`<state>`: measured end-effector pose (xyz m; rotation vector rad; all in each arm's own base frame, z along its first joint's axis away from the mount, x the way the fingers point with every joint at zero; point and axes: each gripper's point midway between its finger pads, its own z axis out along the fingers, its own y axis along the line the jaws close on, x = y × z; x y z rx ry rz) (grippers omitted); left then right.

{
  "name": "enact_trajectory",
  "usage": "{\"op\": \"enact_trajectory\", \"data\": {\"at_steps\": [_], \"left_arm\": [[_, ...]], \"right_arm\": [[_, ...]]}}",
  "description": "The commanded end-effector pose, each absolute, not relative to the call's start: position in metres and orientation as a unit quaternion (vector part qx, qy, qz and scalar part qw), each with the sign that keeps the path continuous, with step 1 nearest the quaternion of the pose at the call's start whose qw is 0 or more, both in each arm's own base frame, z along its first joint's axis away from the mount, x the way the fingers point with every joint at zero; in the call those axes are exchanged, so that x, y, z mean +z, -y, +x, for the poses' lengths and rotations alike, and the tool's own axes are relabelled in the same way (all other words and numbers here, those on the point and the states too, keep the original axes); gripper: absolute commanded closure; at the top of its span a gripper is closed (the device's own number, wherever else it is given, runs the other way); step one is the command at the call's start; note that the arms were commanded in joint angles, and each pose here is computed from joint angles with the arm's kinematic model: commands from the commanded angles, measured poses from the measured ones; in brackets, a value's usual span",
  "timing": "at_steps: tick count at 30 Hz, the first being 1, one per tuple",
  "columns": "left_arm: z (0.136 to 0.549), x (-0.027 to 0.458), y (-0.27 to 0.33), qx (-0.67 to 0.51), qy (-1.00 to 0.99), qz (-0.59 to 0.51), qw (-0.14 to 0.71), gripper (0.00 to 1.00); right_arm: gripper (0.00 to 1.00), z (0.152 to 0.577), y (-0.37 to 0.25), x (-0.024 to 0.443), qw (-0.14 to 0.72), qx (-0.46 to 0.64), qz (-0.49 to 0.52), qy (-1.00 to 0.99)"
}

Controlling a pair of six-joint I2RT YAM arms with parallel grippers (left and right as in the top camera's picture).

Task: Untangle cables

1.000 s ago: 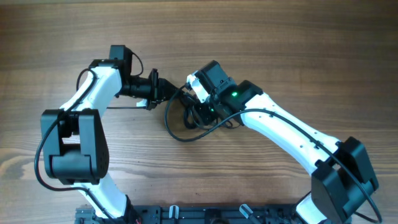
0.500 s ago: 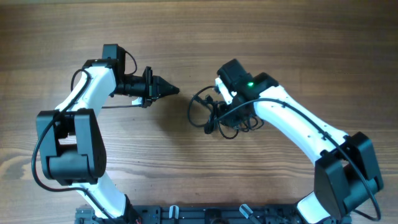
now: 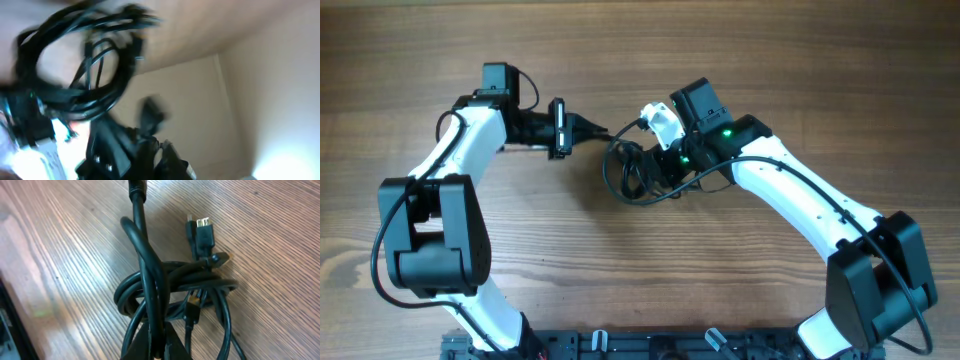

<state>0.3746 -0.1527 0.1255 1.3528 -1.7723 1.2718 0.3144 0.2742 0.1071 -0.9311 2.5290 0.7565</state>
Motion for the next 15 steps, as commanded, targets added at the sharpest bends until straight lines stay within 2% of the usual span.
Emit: {"op": "enact_trajectory", "data": {"at_steps": [1, 4, 6, 8, 10, 12, 15], "left_arm": [[0.382, 0.137, 0.157, 0.511, 0.699, 0.440, 0.235, 0.96], [0.381, 0.137, 0.161, 0.511, 0.702, 0.436, 0.236, 0.92], [0.381, 0.137, 0.165, 0.517, 0.716, 0.412, 0.223, 0.83], [0.384, 0.139, 0.167, 0.528, 0.730, 0.384, 0.201, 0.82], [0.392, 0.142, 0.168, 0.548, 0.752, 0.333, 0.153, 0.80], [0.403, 0.148, 0.168, 0.571, 0.779, 0.249, 0.077, 0.66], [0.412, 0.153, 0.168, 0.581, 0.798, 0.159, -0.005, 0.61]], "right_arm": [[0.96, 0.309, -0.285, 0.114, 0.172, 0.295, -0.343, -0.875], [0.96, 0.313, -0.285, 0.115, 0.173, 0.297, -0.322, -0.882], [0.96, 0.317, -0.287, 0.118, 0.180, 0.302, -0.307, -0.885], [0.96, 0.323, -0.290, 0.121, 0.186, 0.310, -0.287, -0.887], [0.96, 0.327, -0.293, 0.124, 0.190, 0.316, -0.269, -0.890], [0.96, 0.330, -0.294, 0.127, 0.192, 0.322, -0.250, -0.892], [0.96, 0.333, -0.293, 0.127, 0.191, 0.323, -0.234, -0.897]]}}
